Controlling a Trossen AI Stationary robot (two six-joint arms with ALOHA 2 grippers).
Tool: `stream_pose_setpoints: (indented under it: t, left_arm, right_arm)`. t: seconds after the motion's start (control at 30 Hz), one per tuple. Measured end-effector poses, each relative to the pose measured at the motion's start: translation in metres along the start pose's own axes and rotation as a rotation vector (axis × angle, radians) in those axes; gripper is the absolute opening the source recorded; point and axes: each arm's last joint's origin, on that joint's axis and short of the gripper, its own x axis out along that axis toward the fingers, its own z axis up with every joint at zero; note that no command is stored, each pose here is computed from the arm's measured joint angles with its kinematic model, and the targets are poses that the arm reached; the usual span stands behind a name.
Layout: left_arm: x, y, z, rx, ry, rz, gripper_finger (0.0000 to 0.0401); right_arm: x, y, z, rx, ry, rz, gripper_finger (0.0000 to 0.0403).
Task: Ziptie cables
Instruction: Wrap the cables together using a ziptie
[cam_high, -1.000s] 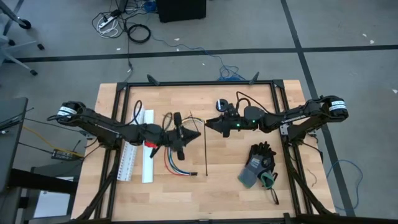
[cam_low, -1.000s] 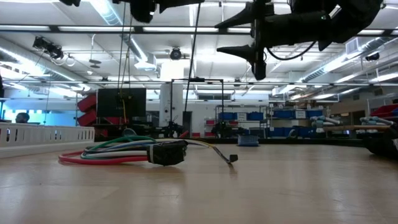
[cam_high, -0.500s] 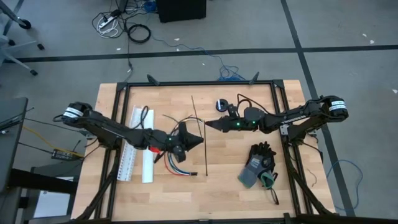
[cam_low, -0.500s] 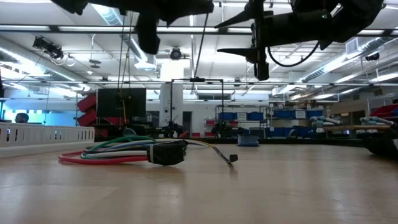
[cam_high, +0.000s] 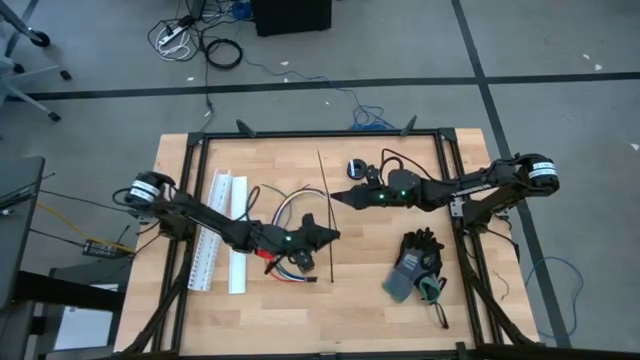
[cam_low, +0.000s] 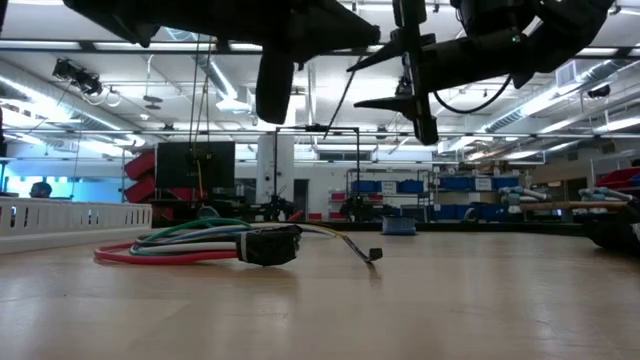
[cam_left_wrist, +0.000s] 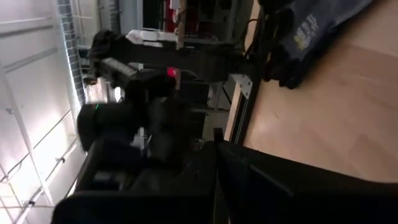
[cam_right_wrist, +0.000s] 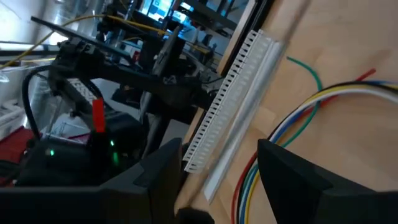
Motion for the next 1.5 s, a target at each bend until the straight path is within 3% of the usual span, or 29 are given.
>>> stream_pose_setpoints:
  t: [0.3, 0.7, 0.87, 1.3, 1.5]
  left_arm:
    - [0.015, -0.011, 0.016, 0.054, 0.013, -0.014, 0.0]
    - [0.019, 0.002, 0.023, 0.031, -0.008, 0.019, 0.0]
    - [0.02, 0.006, 0.025, 0.012, -0.026, 0.029, 0.0]
    - [0.021, 0.006, 0.025, -0.015, -0.048, 0.023, 0.0]
    - [0.021, 0.006, 0.025, -0.005, -0.048, 0.023, 0.0]
  right_arm:
    - [0.0, -0.013, 0.022, -0.033, 0.015, -0.009, 0.0198]
    - [-0.003, -0.027, 0.047, -0.062, 0.018, -0.016, 0.0193]
    - [-0.004, -0.025, 0.055, -0.079, -0.015, 0.031, 0.0186]
    - [-0.006, -0.033, 0.062, -0.079, 0.005, 0.002, 0.0173]
    - [0.005, -0.049, 0.059, -0.052, 0.02, -0.008, 0.0169]
